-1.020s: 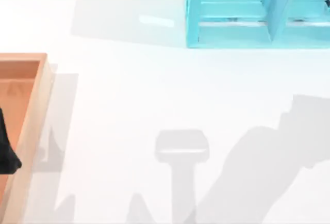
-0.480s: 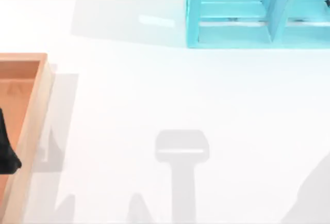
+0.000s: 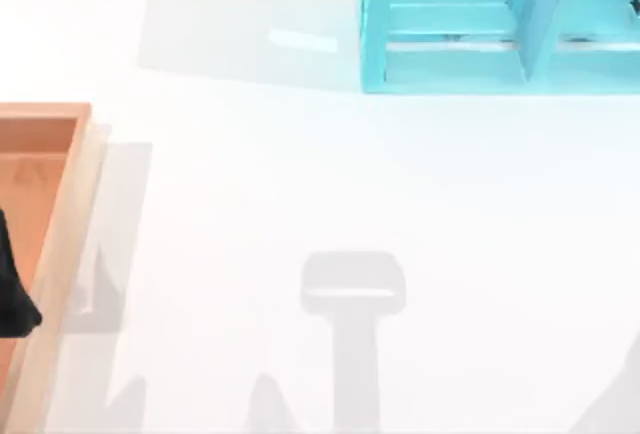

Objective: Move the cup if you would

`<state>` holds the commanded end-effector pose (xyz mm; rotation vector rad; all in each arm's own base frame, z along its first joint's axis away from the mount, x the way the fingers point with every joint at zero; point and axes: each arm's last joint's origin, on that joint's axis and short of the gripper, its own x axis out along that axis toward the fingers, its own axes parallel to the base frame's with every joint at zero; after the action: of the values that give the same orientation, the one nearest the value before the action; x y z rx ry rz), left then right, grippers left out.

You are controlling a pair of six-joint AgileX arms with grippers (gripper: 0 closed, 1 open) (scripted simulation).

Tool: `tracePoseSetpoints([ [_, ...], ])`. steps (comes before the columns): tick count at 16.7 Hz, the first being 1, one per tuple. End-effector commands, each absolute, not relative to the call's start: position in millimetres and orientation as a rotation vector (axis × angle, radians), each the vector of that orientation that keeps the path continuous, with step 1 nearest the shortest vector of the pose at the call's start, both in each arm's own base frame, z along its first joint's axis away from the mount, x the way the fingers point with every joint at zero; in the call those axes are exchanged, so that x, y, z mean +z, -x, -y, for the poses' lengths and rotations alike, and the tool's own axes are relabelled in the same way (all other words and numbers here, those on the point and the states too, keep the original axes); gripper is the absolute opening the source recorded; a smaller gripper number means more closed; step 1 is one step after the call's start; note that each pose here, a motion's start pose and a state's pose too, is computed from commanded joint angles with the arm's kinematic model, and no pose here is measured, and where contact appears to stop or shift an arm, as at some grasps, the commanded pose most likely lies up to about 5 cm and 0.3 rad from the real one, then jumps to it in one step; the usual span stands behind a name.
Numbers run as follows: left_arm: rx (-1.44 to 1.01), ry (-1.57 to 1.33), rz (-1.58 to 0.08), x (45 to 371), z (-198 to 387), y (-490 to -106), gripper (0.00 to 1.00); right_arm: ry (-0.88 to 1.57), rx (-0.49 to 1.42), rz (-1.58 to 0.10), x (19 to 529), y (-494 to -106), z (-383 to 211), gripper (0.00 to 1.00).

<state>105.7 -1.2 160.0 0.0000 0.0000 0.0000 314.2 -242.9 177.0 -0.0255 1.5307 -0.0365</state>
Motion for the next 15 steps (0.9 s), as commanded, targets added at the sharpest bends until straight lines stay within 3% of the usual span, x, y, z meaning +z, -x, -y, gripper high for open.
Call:
tracePoseSetpoints([
  [7, 0.000, 0.000, 0.000, 160.0, 1.2, -105.7, 1.00, 0.019, -0.035, -1.540, 154.6, -312.2, 243.0, 0.00],
  [15, 0.000, 0.000, 0.000, 160.0, 1.2, -105.7, 1.00, 0.019, -0.035, -1.540, 154.6, -312.2, 243.0, 0.60],
])
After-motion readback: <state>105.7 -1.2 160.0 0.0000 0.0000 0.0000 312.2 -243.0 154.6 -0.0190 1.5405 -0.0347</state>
